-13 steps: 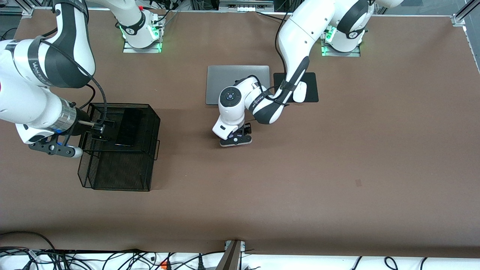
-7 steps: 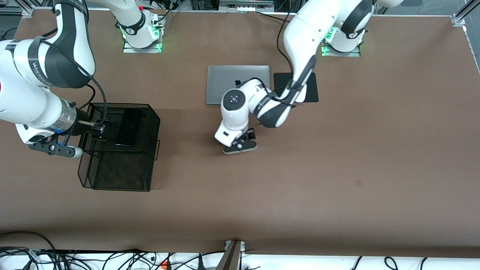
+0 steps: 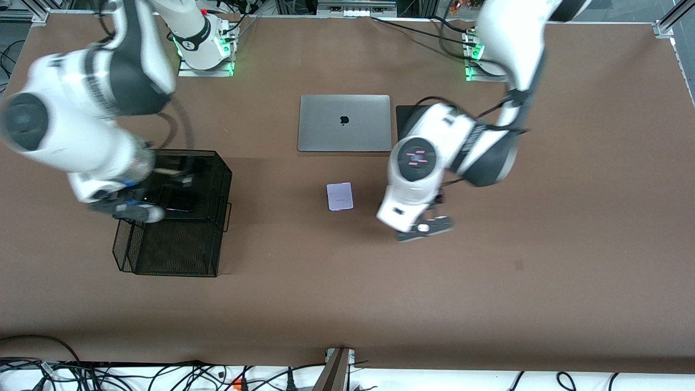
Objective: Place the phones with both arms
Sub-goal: 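Set the white phone on the table while the right gripper approaches, then grasp the white phone with the right gripper while the left gripper withdraws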
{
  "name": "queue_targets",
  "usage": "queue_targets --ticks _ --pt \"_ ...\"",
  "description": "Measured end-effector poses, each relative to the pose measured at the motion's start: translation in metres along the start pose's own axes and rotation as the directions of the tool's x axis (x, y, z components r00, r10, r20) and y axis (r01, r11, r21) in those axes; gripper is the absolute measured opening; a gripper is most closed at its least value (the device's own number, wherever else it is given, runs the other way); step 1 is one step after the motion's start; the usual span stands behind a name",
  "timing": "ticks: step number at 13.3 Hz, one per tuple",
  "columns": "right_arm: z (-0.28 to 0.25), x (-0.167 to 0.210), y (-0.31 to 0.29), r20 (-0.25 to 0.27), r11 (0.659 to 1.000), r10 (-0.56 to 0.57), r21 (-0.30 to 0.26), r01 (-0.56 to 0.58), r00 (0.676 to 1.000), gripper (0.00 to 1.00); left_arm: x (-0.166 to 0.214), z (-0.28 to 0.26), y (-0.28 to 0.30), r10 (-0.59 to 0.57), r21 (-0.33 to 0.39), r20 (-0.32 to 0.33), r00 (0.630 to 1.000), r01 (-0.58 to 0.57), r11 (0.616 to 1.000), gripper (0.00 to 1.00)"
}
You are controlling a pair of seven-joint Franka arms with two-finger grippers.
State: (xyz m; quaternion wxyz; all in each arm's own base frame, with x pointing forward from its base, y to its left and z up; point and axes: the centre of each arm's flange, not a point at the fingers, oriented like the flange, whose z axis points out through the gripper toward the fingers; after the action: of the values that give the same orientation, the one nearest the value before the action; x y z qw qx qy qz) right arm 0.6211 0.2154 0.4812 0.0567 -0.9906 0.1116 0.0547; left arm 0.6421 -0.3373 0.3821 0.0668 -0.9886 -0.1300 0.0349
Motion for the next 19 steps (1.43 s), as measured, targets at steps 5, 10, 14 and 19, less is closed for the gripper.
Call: queue_targets --ticks 5,10,14,19 --pt "0.121 -0.073 -0.163 -0.083 0.996 -0.089 0.004 0.09 0.993 1.0 0.035 -0.083 -0.15 0.109 0.021 0.067 0.992 -0.11 0.994 1.0" --pt "0.272 -0.09 -0.205 -0.156 0.982 -0.181 -0.075 0.171 0.971 1.0 0.039 -0.161 -0.296 0.251 -0.022 0.064 0.966 -0.25 0.968 1.0" --pt "0.307 -0.095 -0.209 -0.16 0.968 -0.248 -0.088 0.237 0.955 1.0 0.016 -0.187 -0.333 0.311 -0.136 0.048 0.949 -0.302 0.943 1.0" --pt "0.315 -0.099 -0.217 -0.194 0.945 -0.326 -0.083 0.316 0.925 1.0 -0.015 -0.201 -0.349 0.374 -0.149 0.027 0.927 -0.367 0.918 1.0"
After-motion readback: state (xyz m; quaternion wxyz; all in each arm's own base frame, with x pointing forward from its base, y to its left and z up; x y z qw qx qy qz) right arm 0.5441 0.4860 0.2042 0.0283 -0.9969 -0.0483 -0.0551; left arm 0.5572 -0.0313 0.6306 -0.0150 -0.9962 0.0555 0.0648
